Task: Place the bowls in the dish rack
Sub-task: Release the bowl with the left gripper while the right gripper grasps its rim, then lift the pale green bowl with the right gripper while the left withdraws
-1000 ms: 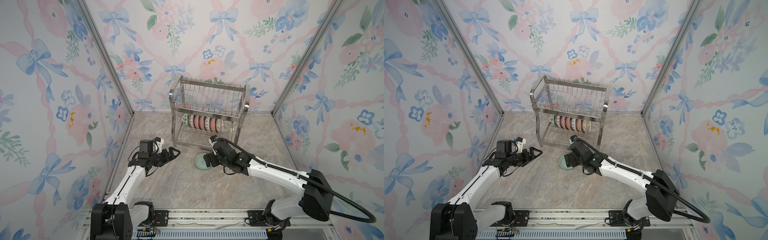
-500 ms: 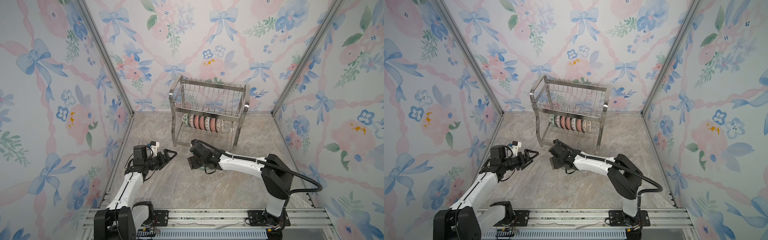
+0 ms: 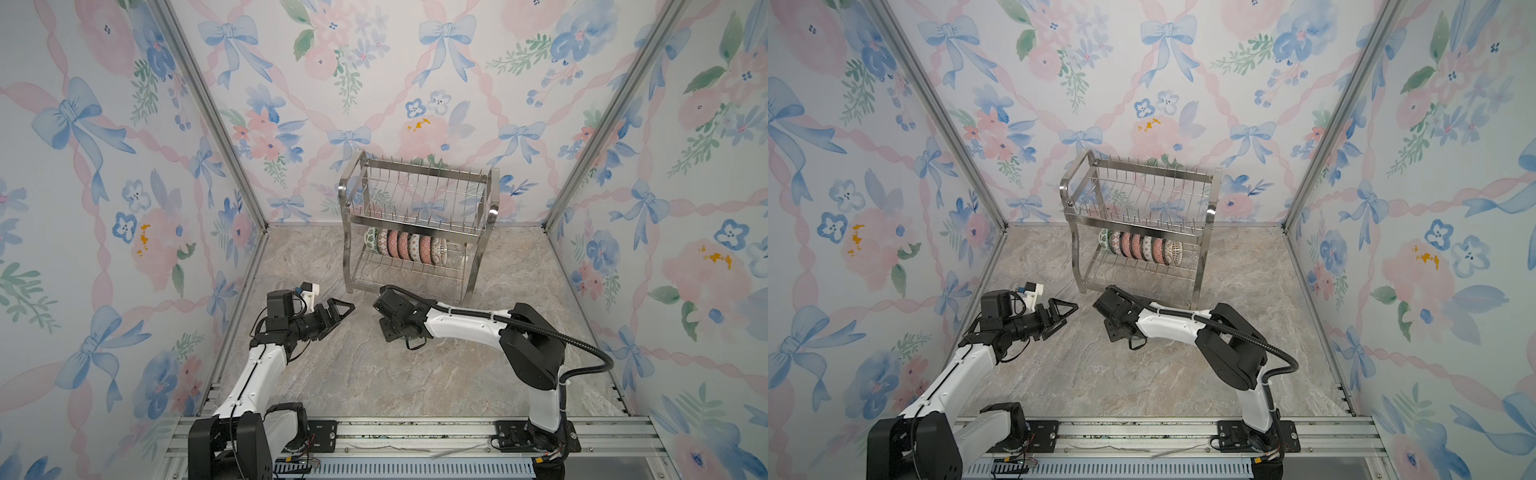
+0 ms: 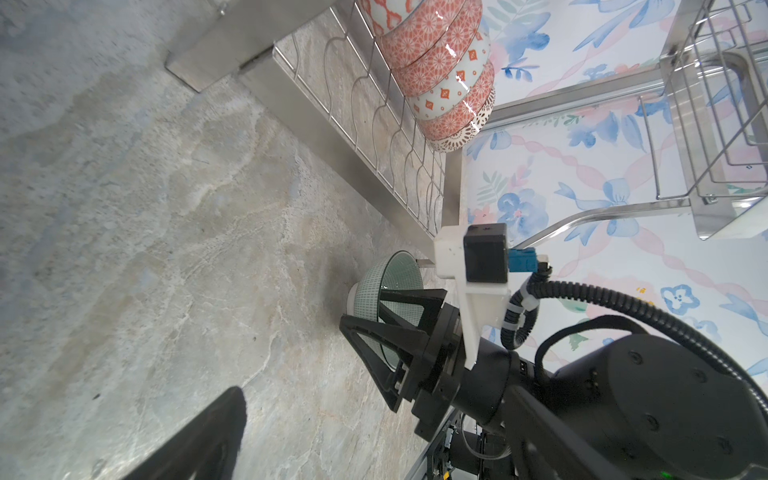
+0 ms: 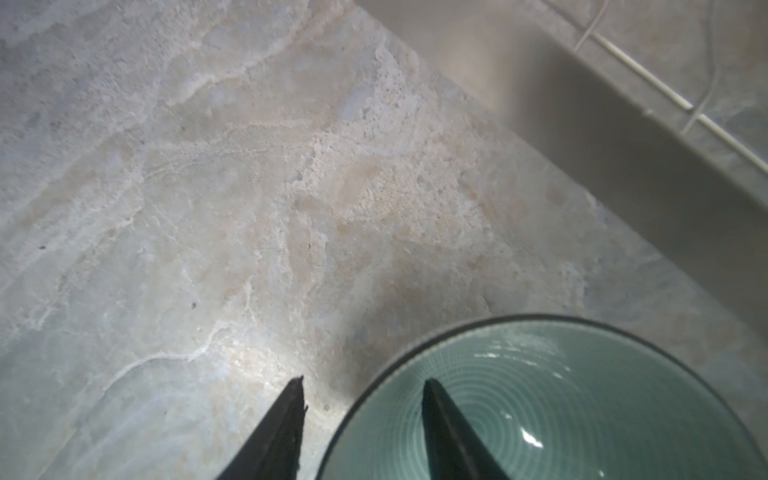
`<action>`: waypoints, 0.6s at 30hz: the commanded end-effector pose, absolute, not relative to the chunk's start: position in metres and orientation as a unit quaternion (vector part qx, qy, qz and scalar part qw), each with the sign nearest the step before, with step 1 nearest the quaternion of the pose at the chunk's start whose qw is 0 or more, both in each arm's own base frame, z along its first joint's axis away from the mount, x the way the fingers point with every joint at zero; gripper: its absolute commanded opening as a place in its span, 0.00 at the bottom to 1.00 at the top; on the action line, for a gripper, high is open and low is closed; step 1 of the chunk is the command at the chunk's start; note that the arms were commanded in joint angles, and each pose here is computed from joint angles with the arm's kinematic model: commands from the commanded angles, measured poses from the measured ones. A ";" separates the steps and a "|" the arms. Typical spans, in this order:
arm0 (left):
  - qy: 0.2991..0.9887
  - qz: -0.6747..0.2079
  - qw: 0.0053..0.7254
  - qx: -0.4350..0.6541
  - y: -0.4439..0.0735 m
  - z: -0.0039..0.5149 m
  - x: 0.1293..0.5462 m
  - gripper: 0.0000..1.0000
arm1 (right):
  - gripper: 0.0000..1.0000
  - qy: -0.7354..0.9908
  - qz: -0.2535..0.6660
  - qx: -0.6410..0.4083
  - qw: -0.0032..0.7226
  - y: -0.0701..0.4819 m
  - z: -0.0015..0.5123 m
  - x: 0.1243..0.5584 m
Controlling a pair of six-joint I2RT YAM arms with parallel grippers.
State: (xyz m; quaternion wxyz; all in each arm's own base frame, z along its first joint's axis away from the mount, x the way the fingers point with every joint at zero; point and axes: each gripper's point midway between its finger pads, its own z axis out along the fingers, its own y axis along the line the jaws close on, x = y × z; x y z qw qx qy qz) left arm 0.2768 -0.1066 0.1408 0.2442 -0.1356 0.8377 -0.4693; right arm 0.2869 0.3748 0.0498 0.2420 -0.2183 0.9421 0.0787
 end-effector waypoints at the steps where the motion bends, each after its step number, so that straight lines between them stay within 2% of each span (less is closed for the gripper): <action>1: 0.835 -0.475 0.242 -0.136 -0.107 0.140 0.276 0.98 | 0.43 0.945 0.060 -0.226 0.228 0.372 0.048 0.283; 4: 0.836 -0.475 0.243 -0.132 -0.109 0.140 0.275 0.98 | 0.26 0.945 0.055 -0.228 0.229 0.368 0.050 0.282; 9: 0.841 -0.469 0.245 -0.114 -0.119 0.142 0.273 0.98 | 0.08 0.941 0.060 -0.231 0.241 0.362 0.067 0.277; 14: 0.851 -0.458 0.246 -0.072 -0.143 0.152 0.272 0.98 | 0.01 0.928 0.098 -0.238 0.270 0.351 0.104 0.270; 18: 0.854 -0.450 0.256 -0.046 -0.160 0.165 0.279 0.98 | 0.00 0.921 0.131 -0.221 0.293 0.327 0.135 0.267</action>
